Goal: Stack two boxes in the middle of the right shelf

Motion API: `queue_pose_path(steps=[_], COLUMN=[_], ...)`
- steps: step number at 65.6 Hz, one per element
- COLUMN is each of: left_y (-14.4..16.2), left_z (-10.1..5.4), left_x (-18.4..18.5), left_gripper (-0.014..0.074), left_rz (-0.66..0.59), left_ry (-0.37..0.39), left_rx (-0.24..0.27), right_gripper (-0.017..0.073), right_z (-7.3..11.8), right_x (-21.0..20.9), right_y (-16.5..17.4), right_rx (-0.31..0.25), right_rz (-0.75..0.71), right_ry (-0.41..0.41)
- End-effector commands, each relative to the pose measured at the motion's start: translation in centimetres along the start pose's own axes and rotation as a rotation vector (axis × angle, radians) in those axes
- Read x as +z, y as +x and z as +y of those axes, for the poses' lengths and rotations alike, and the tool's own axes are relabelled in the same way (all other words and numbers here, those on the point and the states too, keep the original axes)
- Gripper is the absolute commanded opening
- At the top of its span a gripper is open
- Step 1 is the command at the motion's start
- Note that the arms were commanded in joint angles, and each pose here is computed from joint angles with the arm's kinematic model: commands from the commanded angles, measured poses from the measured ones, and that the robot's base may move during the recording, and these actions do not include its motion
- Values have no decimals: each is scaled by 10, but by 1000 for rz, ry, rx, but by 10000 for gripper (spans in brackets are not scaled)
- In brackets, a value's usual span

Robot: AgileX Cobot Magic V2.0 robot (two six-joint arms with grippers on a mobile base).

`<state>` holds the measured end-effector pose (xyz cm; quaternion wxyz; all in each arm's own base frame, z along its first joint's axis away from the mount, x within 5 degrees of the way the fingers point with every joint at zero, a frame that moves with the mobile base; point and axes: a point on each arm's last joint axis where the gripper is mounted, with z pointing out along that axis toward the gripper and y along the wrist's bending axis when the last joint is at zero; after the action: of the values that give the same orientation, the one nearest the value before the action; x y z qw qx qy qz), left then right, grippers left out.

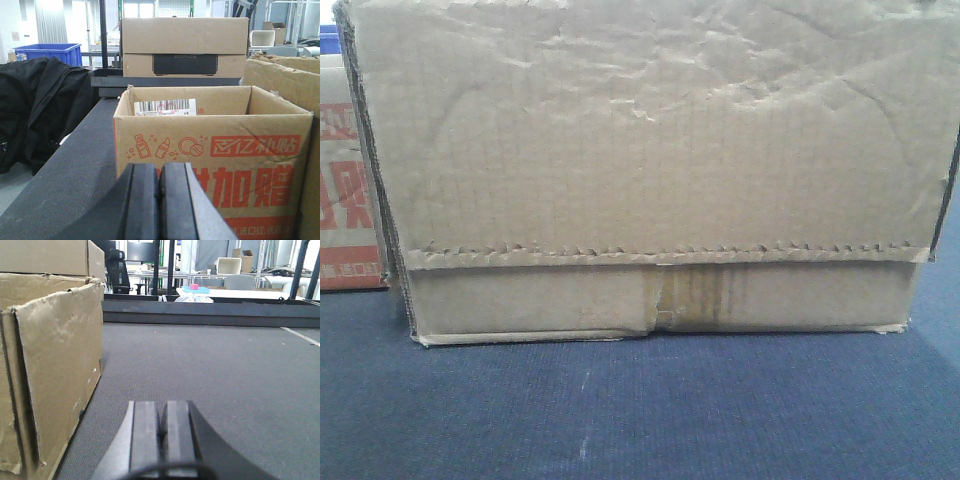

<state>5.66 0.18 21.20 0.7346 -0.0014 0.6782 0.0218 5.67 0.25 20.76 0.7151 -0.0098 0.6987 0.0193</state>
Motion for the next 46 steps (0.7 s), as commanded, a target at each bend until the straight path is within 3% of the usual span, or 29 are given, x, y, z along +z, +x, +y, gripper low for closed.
queue_pose_path(steps=[1,46], left_y=[-3,-6], left_z=[0,0], left_x=[0,-1], left_gripper=[-111,-111], left_rz=[-25,-57], left_ry=[-5,-5], left_rx=[2,-4], right_gripper=[-151,-151], right_z=[0,0], right_x=[0,0], right_y=[-2,-3], right_rx=[-6,-6], right_rz=[-26,-31], right_ry=[6,6])
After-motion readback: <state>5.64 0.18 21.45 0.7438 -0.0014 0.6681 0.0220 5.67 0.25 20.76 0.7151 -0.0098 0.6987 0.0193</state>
